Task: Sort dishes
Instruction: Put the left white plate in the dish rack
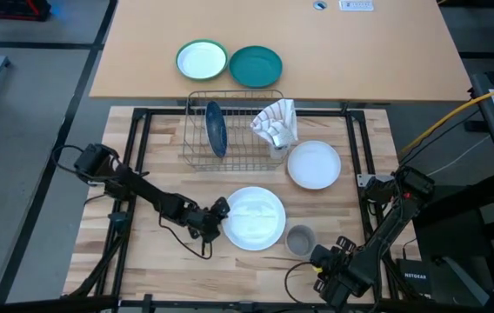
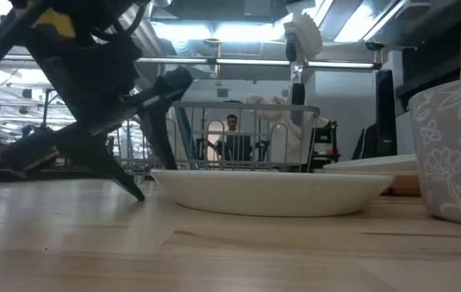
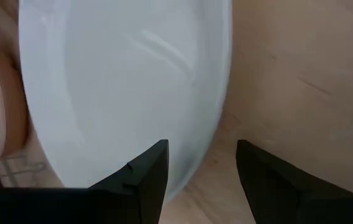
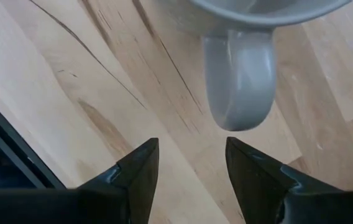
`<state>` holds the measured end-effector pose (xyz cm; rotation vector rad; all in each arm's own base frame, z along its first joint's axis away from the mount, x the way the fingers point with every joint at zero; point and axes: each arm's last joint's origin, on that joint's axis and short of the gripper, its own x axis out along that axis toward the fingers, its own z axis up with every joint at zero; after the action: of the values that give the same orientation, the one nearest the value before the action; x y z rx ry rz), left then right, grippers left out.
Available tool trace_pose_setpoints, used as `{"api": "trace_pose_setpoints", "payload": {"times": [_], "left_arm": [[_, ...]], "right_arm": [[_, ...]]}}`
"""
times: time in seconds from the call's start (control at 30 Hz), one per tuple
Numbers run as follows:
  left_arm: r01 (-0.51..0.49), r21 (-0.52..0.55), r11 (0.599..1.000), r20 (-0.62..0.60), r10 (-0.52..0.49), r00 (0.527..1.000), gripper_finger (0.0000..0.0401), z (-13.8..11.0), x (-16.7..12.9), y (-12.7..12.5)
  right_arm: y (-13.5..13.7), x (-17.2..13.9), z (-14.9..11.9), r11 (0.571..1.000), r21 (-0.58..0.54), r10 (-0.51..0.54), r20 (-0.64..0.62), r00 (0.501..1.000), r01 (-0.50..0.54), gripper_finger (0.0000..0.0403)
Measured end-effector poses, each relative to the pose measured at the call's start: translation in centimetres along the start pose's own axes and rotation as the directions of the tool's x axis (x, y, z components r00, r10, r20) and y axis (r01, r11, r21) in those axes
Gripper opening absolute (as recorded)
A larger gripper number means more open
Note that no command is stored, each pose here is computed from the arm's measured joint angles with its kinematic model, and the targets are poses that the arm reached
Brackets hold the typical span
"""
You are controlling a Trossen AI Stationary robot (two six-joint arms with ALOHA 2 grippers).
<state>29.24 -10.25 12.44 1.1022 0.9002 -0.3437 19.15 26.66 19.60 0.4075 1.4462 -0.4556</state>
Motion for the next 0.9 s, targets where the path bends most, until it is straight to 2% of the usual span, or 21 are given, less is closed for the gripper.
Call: {"api": "trace_pose_setpoints", "payload": {"times": [0.17,0.4,0.57,0.7,0.9], "left_arm": [[-0.02,0.008,1.0,-0.011,0.021,1.0,0.0179,-0.2,0.2,0.3],[-0.065,0.087,0.994,-0.032,0.068,0.997,0.0179,-1.0,0.9,1.4],[-0.011,0.057,0.998,0.024,0.01,1.0,0.0176,-1.9,1.4,2.2],[-0.001,0.077,0.997,0.032,-0.001,0.999,0.0139,-2.0,1.4,2.3],[-0.005,0.14,0.99,0.041,-0.001,0.999,0.0045,-1.9,1.5,2.2]], "right_arm": [[0.0,0.0,0.0,1.0,0.0,0.002,0.0,1.0,-0.002,0.0191],[0.3,0.0,0.0,1.0,0.002,0.027,0.002,1.0,-0.027,0.0191],[0.5,0.0,0.0,0.998,0.005,0.055,0.003,0.998,-0.055,0.0191],[0.6,0.0,0.0,0.998,0.006,0.066,0.004,0.998,-0.066,0.0191],[0.8,-0.1,0.1,0.996,0.007,0.084,0.005,0.996,-0.084,0.0191]]}}
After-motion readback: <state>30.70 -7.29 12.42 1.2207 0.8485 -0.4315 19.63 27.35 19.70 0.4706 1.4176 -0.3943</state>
